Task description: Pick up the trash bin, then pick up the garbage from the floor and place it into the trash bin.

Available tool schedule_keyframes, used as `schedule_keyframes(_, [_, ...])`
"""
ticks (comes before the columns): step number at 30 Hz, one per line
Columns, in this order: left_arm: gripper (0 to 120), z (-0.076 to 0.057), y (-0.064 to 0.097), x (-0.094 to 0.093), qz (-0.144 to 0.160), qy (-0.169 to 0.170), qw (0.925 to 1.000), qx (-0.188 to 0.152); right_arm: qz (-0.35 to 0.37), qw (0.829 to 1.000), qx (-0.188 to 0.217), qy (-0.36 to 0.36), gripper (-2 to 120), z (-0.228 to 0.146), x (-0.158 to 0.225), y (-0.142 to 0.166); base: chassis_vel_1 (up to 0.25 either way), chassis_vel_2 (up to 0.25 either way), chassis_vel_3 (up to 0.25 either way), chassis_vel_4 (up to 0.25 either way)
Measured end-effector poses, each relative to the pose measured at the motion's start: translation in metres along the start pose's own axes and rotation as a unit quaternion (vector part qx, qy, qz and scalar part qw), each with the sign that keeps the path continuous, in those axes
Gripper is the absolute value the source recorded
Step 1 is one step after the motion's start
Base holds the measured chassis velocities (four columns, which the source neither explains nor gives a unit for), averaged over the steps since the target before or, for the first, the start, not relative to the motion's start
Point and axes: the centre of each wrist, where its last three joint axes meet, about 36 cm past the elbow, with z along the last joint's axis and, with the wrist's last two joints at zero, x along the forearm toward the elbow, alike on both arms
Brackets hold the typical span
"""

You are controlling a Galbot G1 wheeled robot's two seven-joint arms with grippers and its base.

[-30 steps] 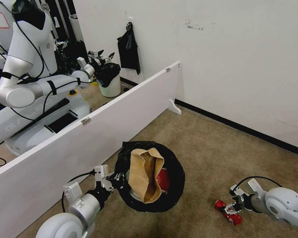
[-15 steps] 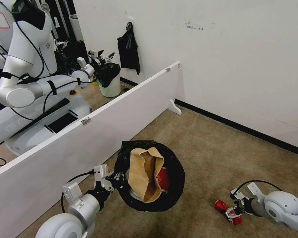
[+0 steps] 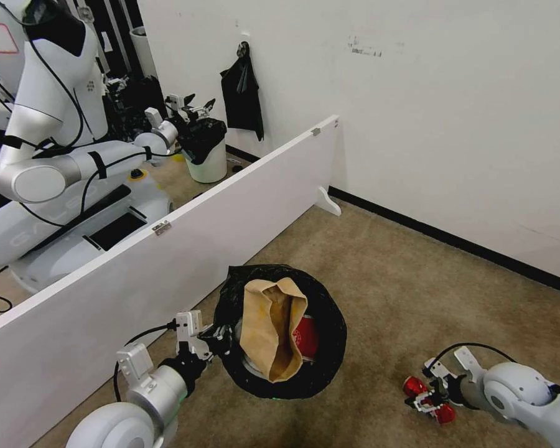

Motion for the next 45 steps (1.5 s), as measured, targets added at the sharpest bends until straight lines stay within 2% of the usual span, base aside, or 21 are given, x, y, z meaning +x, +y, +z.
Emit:
schedule_keyframes(27, [0, 0.002, 0.003, -0.001, 0.000, 0.004, 1.0000, 0.001, 0.009, 1.000, -0.003, 0.019, 100, 0.019, -0.017, -0.008, 0.000, 0.000, 0.000, 0.000])
schedule_keyframes(45, [0, 0.005, 0.007, -0.006, 0.003, 0.009, 1.0000, 0.002, 0.013, 1.000, -0.012, 0.008, 100, 0.011, -0.024, -0.013, 0.000, 0.000, 0.000, 0.000])
